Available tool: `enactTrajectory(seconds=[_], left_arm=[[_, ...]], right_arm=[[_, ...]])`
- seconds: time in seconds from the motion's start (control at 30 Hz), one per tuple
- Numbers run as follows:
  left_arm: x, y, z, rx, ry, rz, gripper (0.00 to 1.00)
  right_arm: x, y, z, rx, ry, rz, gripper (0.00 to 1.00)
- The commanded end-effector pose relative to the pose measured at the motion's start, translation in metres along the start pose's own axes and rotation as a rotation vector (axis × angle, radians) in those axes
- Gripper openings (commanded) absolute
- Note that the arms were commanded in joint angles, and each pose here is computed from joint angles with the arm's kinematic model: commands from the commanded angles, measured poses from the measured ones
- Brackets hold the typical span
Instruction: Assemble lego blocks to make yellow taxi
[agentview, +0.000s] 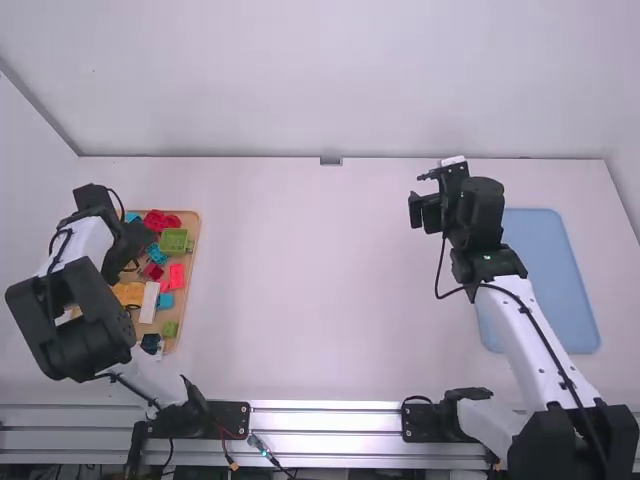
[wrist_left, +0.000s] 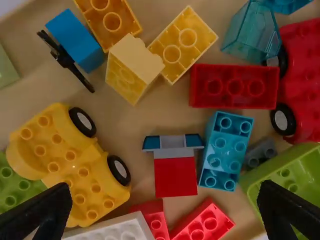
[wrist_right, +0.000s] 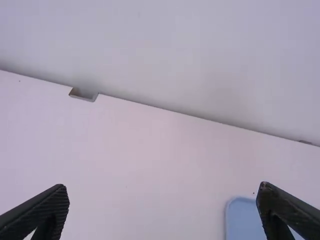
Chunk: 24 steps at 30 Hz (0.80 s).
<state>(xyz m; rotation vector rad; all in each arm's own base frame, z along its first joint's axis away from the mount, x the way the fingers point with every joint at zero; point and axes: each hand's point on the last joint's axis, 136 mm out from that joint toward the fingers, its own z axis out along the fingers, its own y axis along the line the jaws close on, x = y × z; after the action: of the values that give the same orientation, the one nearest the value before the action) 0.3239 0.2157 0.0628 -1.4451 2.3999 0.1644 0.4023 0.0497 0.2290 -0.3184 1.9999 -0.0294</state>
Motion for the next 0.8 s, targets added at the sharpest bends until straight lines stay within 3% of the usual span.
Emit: enactTrajectory(seconds=[0.0, 0.03, 0.27, 0.4, 0.43, 0.77], left_arm=[[0.012, 0.007, 0.009, -0.020, 0.033, -0.006, 0.98], [0.013, 0.008, 0.009, -0.029, 0.034, -0.020, 0.90], [0.021, 0.029, 0.008, -0.135, 0.036, -0.198, 0.85], [0.029, 0.032, 0.013, -0.142, 0.051, -0.198, 0.92], [0.031, 0.035, 0.016, -0.146, 0.054, -0.202, 0.99], [0.047, 0.046, 0.024, -0.171, 0.087, -0.203, 0.99]], right_arm=[[-0.019, -0.007, -0.003, 0.015, -0.038, 0.009, 0.99], [-0.019, -0.007, -0.003, 0.015, -0.038, 0.007, 0.99], [-0.020, -0.007, -0.003, 0.015, -0.041, 0.007, 0.99], [-0.020, -0.007, -0.003, 0.015, -0.042, 0.006, 0.99], [-0.020, -0.007, -0.003, 0.015, -0.042, 0.007, 0.99], [-0.019, -0.006, -0.003, 0.015, -0.037, -0.027, 0.99]])
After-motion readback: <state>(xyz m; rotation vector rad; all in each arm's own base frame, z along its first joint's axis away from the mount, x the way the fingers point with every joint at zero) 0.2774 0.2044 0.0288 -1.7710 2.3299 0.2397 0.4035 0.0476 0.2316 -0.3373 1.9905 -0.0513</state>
